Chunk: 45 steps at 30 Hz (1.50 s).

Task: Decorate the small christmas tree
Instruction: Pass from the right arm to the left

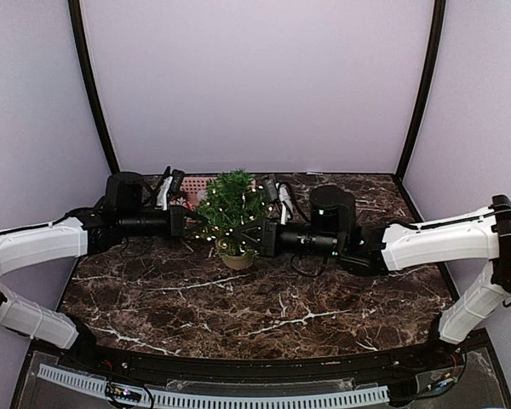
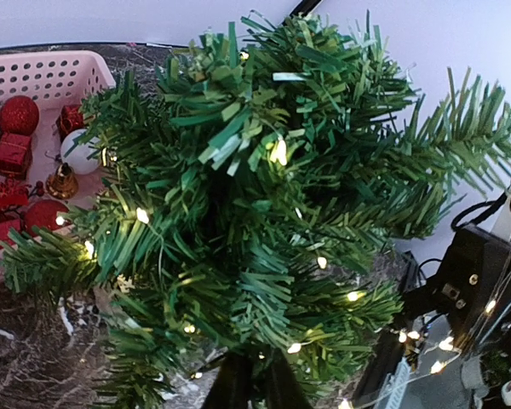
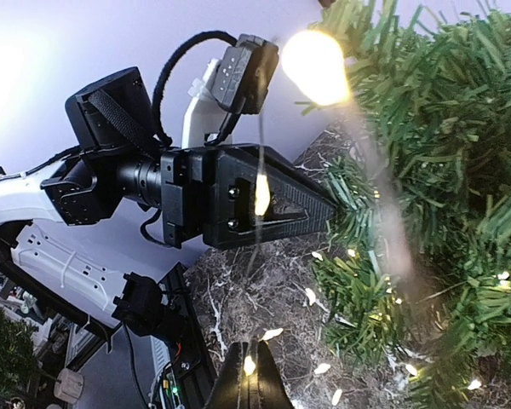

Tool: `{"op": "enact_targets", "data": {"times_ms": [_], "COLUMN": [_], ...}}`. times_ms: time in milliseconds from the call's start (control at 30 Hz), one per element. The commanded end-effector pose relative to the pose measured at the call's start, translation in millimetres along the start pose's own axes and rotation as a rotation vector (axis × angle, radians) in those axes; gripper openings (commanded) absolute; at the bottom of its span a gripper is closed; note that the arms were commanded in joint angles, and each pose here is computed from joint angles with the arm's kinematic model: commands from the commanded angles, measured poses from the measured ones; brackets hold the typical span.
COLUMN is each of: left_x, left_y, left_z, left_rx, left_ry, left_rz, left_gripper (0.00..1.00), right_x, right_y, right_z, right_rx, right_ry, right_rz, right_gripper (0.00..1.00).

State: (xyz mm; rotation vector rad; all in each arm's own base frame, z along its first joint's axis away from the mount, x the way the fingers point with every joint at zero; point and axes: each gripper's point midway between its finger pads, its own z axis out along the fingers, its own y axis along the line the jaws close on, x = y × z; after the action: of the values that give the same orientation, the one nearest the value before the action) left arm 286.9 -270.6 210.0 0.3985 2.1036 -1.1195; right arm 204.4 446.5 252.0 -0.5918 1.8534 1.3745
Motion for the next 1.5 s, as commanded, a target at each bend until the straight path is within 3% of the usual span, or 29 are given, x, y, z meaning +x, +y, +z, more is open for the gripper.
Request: {"op": "enact_targets", "data": {"times_ms": [0, 67, 200, 300, 433, 600, 767, 1100, 1200, 1267, 1367, 1467], "left_x": [-14, -16, -18, -13, -7, 20, 60, 75, 71, 71, 72, 70], "left_y": [-5, -5, 1, 9, 8, -7, -34, -64, -70, -70, -70, -72], "left_z": [-1, -2, -13, -29, -50, -61, -46, -13, -10, -7, -4, -5], "left_rx": [0.000, -0.005, -0.070, -0.136, -0.171, -0.070, 0.124, 0.238, 0.263, 0.265, 0.260, 0.264], "left_ry": [-0.051, -0.059, -0.088, -0.107, -0.128, -0.084, -0.008, 0.040, 0.033, 0.040, 0.051, 0.052], "left_rz": [0.020, 0.021, 0.055, 0.092, 0.140, 0.171, 0.163, 0.170, 0.169, 0.168, 0.166, 0.166], "left_gripper": [0.06, 0.05, 0.20, 0.48, 0.72, 0.81, 0.80, 0.83, 0.77, 0.66, 0.37, 0.19], "right_x": [1, 7, 17, 17, 15, 19, 21, 21, 22, 22, 22, 25], "right_y": [-17, -27, -47, -57, -61, -62, -63, -63, -64, -64, -65, -66], "right_z": [-17, -27, -52, -67, -75, -75, -73, -66, -65, -65, -65, -66], "right_rx": [0.103, 0.155, 0.250, 0.293, 0.307, 0.293, 0.286, 0.271, 0.272, 0.272, 0.273, 0.279], "right_ry": [0.012, 0.024, 0.029, 0.002, -0.022, -0.017, -0.013, -0.020, -0.019, -0.018, -0.018, -0.008], "right_rz": [-0.004, 0.002, 0.017, 0.035, 0.041, 0.039, 0.040, 0.048, 0.050, 0.050, 0.051, 0.052], "right_gripper": [0.07, 0.16, 0.33, 0.46, 0.58, 0.70, 0.71, 0.71, 0.71, 0.71, 0.70, 0.70]}}
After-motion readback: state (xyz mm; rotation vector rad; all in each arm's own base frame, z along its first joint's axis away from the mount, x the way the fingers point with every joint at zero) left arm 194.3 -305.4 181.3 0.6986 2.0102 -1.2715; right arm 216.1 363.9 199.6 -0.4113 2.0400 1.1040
